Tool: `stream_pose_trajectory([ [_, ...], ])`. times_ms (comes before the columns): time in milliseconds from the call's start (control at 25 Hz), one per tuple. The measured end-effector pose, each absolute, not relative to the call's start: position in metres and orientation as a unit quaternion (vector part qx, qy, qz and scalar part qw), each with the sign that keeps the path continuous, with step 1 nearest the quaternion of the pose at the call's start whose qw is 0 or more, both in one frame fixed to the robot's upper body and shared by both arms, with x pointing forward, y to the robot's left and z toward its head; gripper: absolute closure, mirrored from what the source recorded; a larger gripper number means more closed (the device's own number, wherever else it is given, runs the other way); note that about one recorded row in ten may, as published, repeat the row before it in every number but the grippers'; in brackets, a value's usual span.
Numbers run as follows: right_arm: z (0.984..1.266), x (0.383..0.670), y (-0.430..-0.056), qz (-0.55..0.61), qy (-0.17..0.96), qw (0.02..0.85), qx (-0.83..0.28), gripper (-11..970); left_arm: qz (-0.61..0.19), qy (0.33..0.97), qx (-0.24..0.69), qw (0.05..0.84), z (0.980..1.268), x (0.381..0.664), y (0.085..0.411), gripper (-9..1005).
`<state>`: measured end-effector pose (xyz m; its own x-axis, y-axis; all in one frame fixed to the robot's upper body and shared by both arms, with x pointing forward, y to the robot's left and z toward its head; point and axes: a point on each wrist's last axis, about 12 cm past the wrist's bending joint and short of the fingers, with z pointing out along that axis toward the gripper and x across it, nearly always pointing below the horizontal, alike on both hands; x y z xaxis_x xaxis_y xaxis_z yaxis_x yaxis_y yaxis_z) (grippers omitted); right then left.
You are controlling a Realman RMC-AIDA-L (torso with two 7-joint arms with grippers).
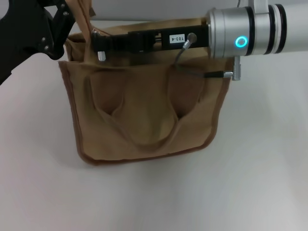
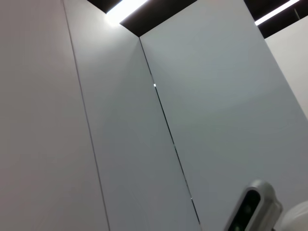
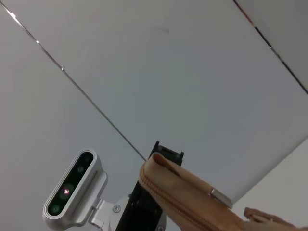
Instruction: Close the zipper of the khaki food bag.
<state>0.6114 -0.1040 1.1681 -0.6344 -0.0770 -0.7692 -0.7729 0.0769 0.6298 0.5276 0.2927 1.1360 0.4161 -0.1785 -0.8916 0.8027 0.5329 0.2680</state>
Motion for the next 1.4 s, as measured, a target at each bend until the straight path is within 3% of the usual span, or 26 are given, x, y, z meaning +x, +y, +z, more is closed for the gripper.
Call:
stream_pose_trajectory([
  [520,1.165,0.606,-0.114,0.599,0.649,0.323,-0.340,952,-0.314,0.439,0.345,0.768,1.133,0.525,0.297,977],
  [840,1.159,0.598,-0.128,0.585,0.591,0.408,-0.377,953,-0.309,0.445,0.338,0.769,1.130,0.522,0.301,977],
  [1400,1.152,0.593,-0.139,0.569,0.577,0.442,-0.384,954,-0.297,0.457,0.322,0.774,1.129,0.521,0.308,976],
])
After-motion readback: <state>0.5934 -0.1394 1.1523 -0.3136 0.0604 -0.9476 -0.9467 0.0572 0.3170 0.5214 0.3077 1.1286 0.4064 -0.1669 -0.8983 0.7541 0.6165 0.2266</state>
